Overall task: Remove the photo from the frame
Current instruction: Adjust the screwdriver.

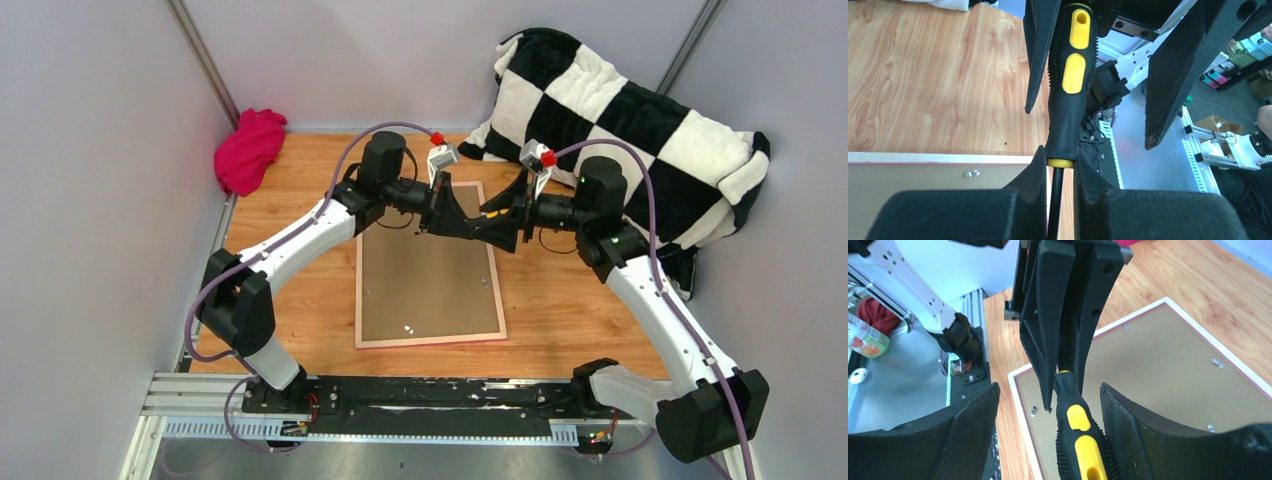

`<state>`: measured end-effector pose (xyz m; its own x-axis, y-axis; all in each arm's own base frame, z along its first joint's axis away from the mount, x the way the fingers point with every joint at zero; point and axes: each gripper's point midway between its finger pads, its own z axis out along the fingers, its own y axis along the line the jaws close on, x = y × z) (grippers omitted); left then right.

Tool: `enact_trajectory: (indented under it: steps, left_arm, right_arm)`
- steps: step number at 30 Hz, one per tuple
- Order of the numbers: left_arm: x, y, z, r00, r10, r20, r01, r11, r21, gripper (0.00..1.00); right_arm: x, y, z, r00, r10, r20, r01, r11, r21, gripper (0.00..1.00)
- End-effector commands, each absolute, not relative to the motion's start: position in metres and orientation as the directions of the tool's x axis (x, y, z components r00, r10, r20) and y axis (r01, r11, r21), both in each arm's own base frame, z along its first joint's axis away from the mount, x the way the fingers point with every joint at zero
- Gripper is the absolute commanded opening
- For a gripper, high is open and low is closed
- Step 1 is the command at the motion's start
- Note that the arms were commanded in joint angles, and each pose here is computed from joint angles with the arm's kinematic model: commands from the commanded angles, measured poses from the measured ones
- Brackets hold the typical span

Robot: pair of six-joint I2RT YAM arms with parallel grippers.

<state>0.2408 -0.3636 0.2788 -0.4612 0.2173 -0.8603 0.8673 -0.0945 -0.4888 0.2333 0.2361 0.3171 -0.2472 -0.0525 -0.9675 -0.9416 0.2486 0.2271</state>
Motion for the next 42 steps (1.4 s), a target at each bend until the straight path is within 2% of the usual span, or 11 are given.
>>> enact_trajectory:
  steps: [1,10,24,25,31,38,42]
  left_arm:
    - [0.241,-0.364,0.302,-0.411,0.149,-0.9,0.899,-0.098,-0.427,0.0]
    - [0.241,-0.363,0.31,-0.421,0.117,-0.899,0.899,-0.079,-0.431,0.0]
    - [0.244,-0.368,0.302,-0.463,0.115,-0.879,0.879,-0.07,-0.473,0.0]
    - [0.244,-0.368,0.301,-0.464,0.115,-0.878,0.878,-0.068,-0.473,0.0]
    - [0.245,-0.369,0.297,-0.472,0.12,-0.874,0.874,-0.066,-0.481,0.0]
    - [0.247,-0.37,0.295,-0.479,0.123,-0.869,0.871,-0.062,-0.488,0.0]
    - [0.247,-0.371,0.299,-0.471,0.122,-0.873,0.873,-0.077,-0.482,0.0]
  right_arm:
    - [0.225,0.242,0.34,-0.242,0.009,-0.97,-0.956,0.171,0.24,0.74]
    - [0.23,0.246,0.328,-0.279,0.035,-0.96,-0.948,0.151,0.281,0.75]
    - [0.232,0.252,0.317,-0.3,0.048,-0.953,-0.944,0.132,0.304,0.67]
    - [0.234,0.251,0.315,-0.302,0.044,-0.952,-0.942,0.144,0.305,0.65]
    - [0.243,0.247,0.303,-0.306,0.018,-0.952,-0.929,0.212,0.303,0.35]
    - [0.243,0.247,0.301,-0.31,0.0,-0.951,-0.93,0.206,0.303,0.01]
    - [0.243,0.245,0.297,-0.307,-0.011,-0.952,-0.928,0.227,0.297,0.0]
